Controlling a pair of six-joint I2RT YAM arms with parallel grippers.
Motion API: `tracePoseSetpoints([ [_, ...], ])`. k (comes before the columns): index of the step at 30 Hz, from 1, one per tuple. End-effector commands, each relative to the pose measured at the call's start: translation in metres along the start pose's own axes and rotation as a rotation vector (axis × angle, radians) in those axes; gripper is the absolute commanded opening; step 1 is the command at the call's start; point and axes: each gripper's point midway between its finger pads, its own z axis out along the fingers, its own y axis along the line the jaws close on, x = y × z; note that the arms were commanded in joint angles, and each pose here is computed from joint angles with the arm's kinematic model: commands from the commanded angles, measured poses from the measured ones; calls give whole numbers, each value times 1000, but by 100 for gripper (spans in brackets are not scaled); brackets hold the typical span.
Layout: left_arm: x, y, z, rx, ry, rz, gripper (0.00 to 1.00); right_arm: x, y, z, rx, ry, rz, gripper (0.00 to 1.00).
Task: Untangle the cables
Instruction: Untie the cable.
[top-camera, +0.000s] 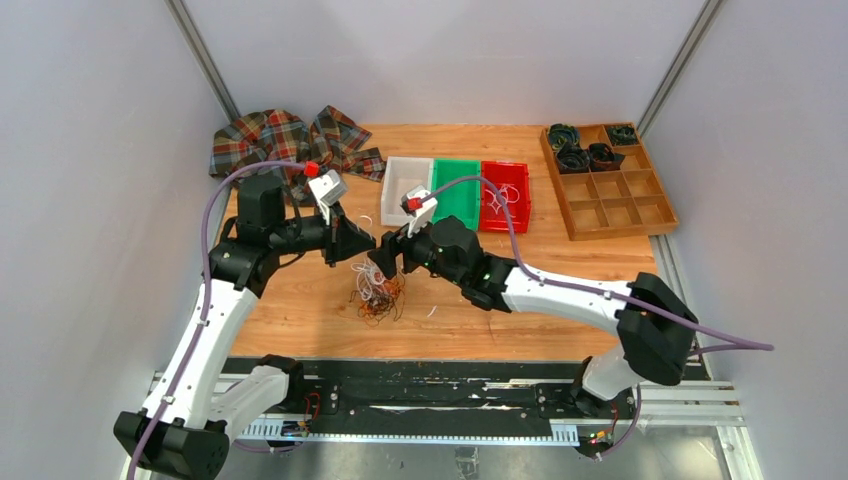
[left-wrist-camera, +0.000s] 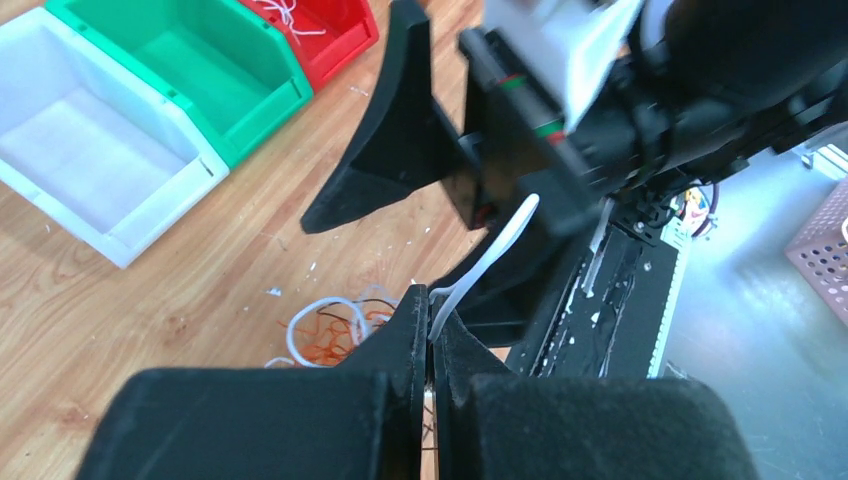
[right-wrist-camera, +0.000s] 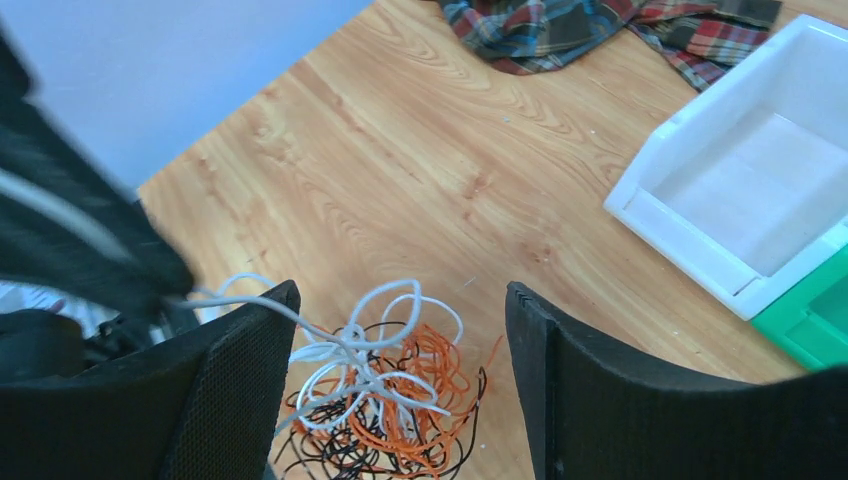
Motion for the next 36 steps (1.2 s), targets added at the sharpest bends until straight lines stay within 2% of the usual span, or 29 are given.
tracePoseSetpoints([
  [1,-26,-19,-7,58,-62,39,1,-13,-13,17,105,-97,-10,74],
  [11,-43,-38,-16,110,-79,56,1,51,-46,34,211,10,-56,72],
  [17,-57,-37,-23,60,-90,89,1,102,-74,9,283,79,-17,72],
  [24,-72,-24,-28,-48,-114,88,1,140,-101,-28,358,146,25,72],
  [28,-75,-13,-28,-102,-117,84,1,132,-110,-45,375,124,34,72],
  [36,-74,12,-29,-224,-114,89,1,76,-105,-68,316,20,15,76],
])
